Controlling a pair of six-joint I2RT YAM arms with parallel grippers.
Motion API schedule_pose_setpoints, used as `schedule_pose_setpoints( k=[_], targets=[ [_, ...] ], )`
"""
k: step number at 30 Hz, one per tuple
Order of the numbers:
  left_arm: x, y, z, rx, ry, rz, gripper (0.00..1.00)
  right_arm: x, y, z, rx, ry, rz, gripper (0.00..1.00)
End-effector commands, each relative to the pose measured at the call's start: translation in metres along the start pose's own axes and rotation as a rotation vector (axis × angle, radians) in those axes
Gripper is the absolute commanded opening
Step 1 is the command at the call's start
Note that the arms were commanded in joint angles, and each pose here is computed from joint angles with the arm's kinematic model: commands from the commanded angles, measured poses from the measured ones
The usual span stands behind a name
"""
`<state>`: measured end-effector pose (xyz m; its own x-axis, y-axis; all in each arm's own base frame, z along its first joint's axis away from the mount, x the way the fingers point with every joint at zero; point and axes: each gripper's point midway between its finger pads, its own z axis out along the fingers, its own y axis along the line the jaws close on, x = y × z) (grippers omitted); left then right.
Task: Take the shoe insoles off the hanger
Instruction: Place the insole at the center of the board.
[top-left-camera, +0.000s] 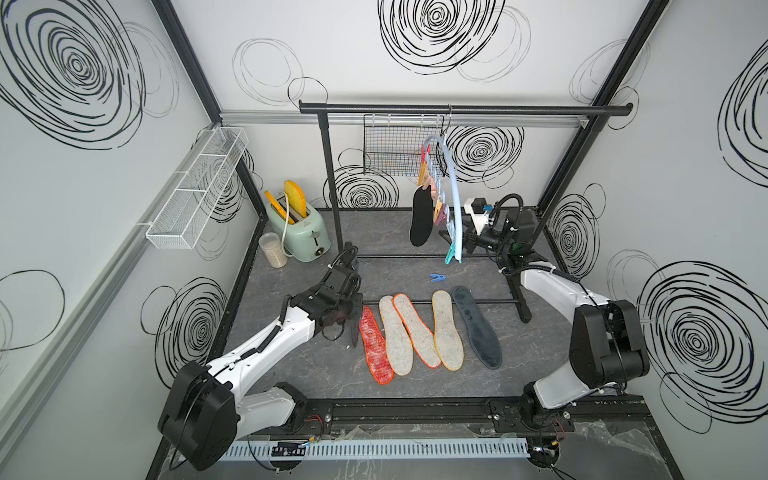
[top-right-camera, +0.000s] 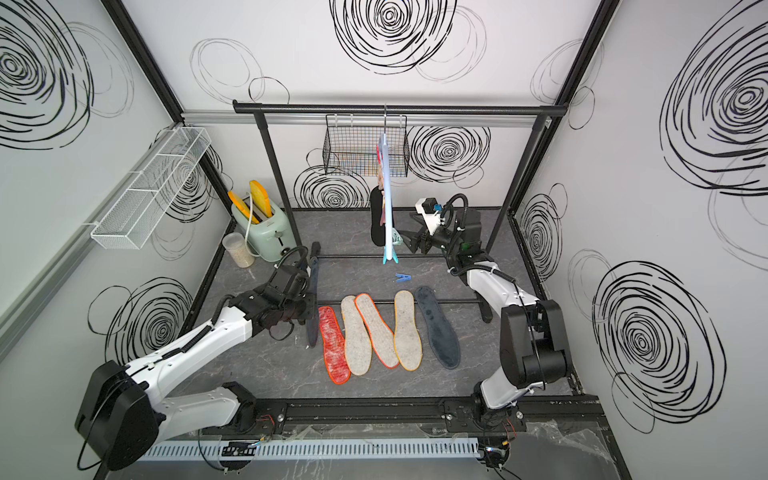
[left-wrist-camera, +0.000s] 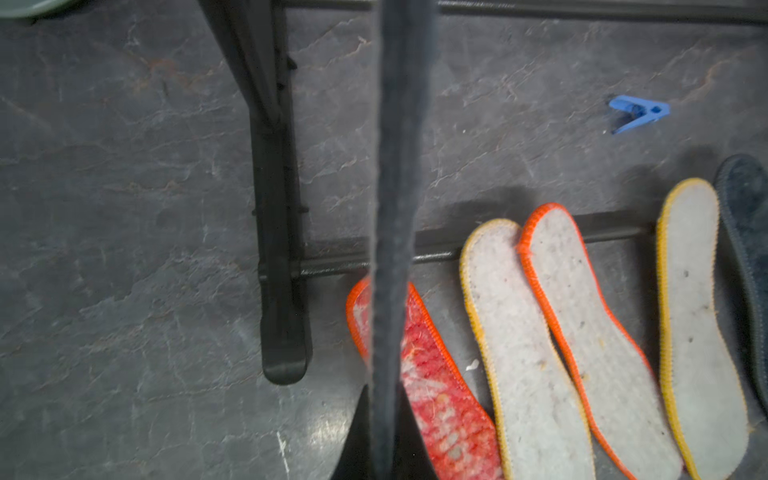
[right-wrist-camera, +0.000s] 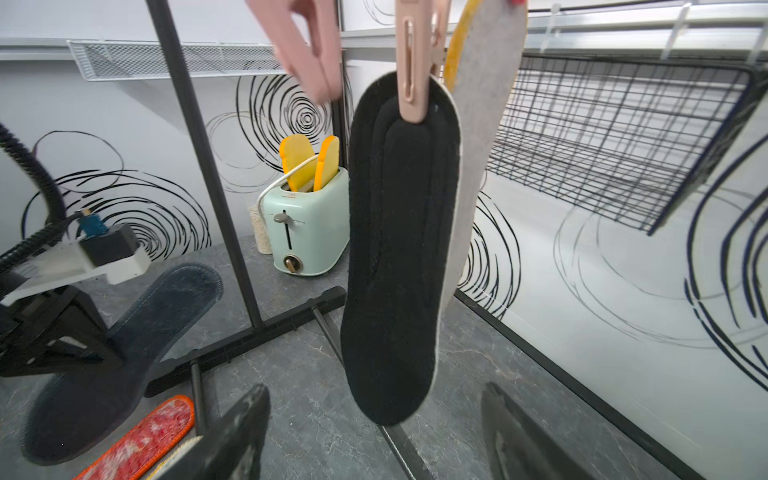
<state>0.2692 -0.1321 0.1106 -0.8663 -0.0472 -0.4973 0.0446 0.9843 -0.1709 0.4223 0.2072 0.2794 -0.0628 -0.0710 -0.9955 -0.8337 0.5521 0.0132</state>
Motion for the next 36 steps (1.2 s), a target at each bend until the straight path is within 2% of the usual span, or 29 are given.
schedule_pose_setpoints(
  k=[1, 3, 5, 9, 12, 15, 18, 21, 26, 29, 31, 33, 36],
  targets=[
    [0.020, 0.002, -0.007, -0.013, 0.083, -0.007, 0.02, -0.010, -0.003, -0.004, 0.040, -0.027, 0.000, 0.81],
    [0.024, 0.011, -0.008, -0.054, 0.115, -0.011, 0.09, -0.013, -0.002, -0.004, 0.038, -0.032, -0.002, 0.81],
    [0.029, 0.025, -0.006, -0.099, 0.157, -0.043, 0.09, -0.016, -0.003, -0.005, 0.044, -0.035, -0.002, 0.81],
    [0.031, 0.027, 0.001, -0.090, 0.183, -0.054, 0.12, -0.020, -0.005, -0.007, 0.068, -0.037, -0.004, 0.81],
    [0.037, 0.027, 0.009, -0.090, 0.225, -0.052, 0.27, -0.018, -0.010, -0.009, 0.101, -0.026, 0.007, 0.81],
    [0.043, 0.027, 0.017, -0.094, 0.264, -0.049, 0.37, -0.018, -0.014, -0.012, 0.127, -0.026, 0.009, 0.81],
    [0.044, 0.032, 0.019, -0.110, 0.276, -0.059, 0.58, -0.019, -0.016, -0.014, 0.135, -0.030, 0.016, 0.81],
    [0.038, 0.036, 0.014, -0.104, 0.255, -0.080, 0.66, -0.021, -0.015, -0.015, 0.132, -0.037, 0.012, 0.81],
    [0.010, 0.056, -0.011, -0.105, 0.148, -0.160, 0.69, -0.020, -0.016, -0.015, 0.131, -0.034, 0.021, 0.81],
    [-0.007, 0.063, -0.034, -0.096, 0.087, -0.167, 0.70, -0.019, -0.017, -0.015, 0.134, -0.037, 0.025, 0.81],
    [-0.026, 0.068, -0.052, -0.092, 0.008, -0.154, 0.69, -0.018, -0.017, -0.015, 0.136, -0.035, 0.028, 0.82],
    [-0.050, 0.053, -0.070, -0.004, -0.116, -0.168, 0.69, -0.017, -0.019, -0.014, 0.140, -0.035, 0.035, 0.81],
    [-0.086, 0.001, -0.100, 0.305, -0.341, -0.158, 0.67, -0.022, -0.018, -0.013, 0.131, -0.041, 0.042, 0.81]
  ],
)
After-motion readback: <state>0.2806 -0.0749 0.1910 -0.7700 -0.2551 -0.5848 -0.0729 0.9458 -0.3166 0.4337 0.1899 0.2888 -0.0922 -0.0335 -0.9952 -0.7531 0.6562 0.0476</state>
